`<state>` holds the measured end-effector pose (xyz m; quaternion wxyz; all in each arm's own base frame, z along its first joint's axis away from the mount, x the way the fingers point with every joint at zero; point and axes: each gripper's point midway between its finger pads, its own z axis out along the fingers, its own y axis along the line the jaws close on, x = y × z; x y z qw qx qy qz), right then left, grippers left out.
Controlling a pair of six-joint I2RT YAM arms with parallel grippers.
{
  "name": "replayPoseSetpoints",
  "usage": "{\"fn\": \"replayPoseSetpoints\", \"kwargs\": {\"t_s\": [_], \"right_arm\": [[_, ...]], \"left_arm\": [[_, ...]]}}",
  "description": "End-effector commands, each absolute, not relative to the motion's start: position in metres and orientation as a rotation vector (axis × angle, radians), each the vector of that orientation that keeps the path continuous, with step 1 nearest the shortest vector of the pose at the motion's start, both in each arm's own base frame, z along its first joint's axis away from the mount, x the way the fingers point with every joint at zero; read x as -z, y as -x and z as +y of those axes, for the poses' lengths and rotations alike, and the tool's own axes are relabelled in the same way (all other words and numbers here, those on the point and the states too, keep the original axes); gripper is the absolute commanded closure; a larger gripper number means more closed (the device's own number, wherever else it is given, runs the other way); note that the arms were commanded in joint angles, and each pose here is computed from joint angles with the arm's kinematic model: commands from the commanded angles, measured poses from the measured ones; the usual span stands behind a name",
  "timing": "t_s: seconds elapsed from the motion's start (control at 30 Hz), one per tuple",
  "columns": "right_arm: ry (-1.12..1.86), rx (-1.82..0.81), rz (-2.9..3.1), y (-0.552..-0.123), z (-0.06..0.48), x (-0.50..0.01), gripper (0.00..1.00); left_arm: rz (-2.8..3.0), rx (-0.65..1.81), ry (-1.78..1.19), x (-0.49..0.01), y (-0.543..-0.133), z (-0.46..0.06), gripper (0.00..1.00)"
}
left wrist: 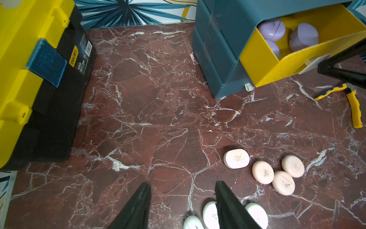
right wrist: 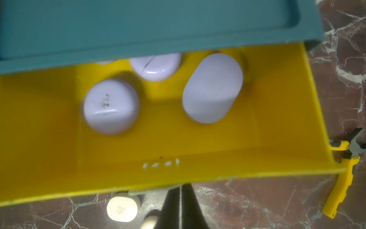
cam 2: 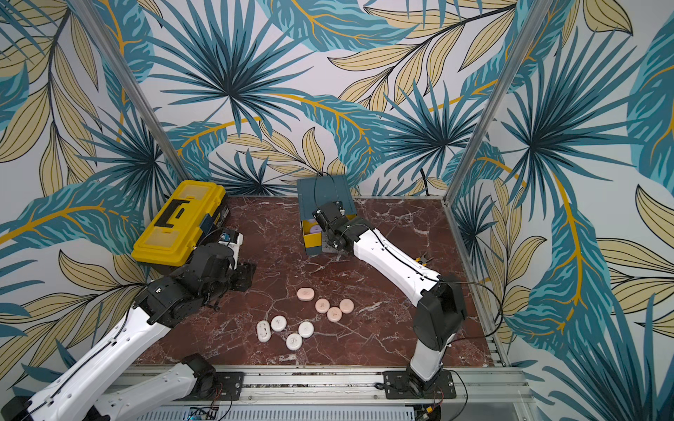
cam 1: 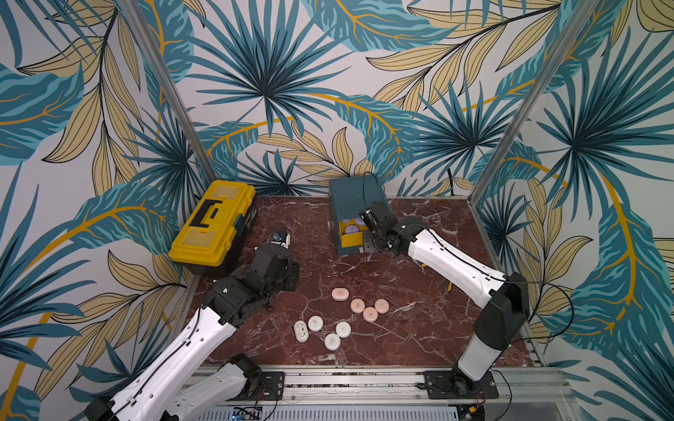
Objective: Put the bluetooth earphones in the drawer according to color
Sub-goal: Close the drawer of the storage box.
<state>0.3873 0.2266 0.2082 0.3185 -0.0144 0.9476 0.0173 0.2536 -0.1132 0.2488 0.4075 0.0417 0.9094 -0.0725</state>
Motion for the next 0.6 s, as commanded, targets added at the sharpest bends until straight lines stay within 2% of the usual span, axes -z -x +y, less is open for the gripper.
{"fn": "replayPoseSetpoints", "kwargs": {"t_s": [0.0,0.57], "right_arm": [[0.033,-0.024,2.460,-0.406,0.227,-0.214,0.88],[0.017,-0.045,2.445,-0.441,0.242,-0.216,0.87]], "left_arm": [[2.304,0.180,-0.090,-0.241,-0.251,-0.110,0.43],[2.314,0.185,-0.095,-0.236,-0.250,-0.111,0.41]]}}
